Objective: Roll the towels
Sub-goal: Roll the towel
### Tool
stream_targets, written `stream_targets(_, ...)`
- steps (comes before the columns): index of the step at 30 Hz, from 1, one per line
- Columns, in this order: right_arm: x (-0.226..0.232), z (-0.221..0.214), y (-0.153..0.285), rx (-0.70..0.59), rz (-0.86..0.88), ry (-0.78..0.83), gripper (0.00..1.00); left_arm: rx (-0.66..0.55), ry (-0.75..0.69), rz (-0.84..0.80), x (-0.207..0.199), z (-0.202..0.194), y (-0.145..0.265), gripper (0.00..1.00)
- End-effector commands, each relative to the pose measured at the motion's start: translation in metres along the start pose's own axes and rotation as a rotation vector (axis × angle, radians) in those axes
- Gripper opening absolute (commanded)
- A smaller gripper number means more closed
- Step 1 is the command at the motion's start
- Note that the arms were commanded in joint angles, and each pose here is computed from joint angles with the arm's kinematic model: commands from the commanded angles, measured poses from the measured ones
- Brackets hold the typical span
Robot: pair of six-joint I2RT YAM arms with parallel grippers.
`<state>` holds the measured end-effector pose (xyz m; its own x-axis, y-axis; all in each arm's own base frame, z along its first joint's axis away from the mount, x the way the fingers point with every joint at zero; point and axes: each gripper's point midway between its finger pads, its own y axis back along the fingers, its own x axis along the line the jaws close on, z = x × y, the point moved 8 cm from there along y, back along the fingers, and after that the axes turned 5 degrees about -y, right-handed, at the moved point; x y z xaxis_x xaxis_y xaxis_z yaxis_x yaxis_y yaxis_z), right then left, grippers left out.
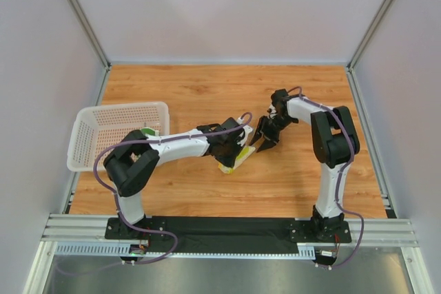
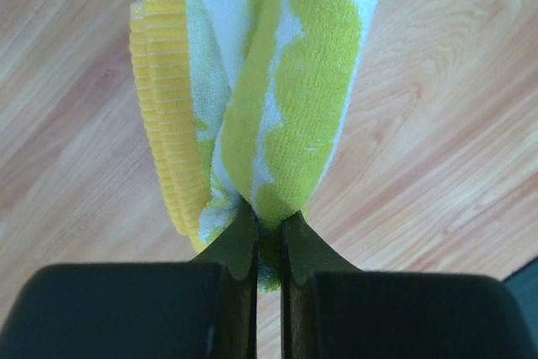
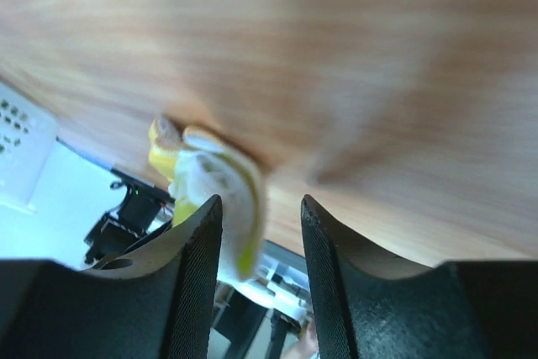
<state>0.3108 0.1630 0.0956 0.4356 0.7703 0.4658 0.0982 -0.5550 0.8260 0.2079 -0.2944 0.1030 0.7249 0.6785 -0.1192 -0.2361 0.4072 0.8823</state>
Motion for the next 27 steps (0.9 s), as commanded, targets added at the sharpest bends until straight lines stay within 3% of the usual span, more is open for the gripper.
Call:
stream_targets(1,-0.010,0.019,0.020,-0.099,-0.040,-0.007,0.45,0.153,0.054,-0.132,-0.003,-0.030,0.006,0.00)
stream_targets(10,-0.009,0.035,0.050,-0.208,0.078,-0.006,0.50,0.156,0.266,-0.344,0.010,-0.024,0.010,0.00)
stream_targets(17,0.002,0.003,0.049,-0.190,0.365,0.086,0.58,0.171,0.494,-0.411,0.038,-0.034,0.002,0.00)
stream_targets(27,0.006,-0.051,0.005,-0.110,0.400,0.249,0.60,0.252,0.714,-0.423,0.064,-0.062,-0.010,0.00)
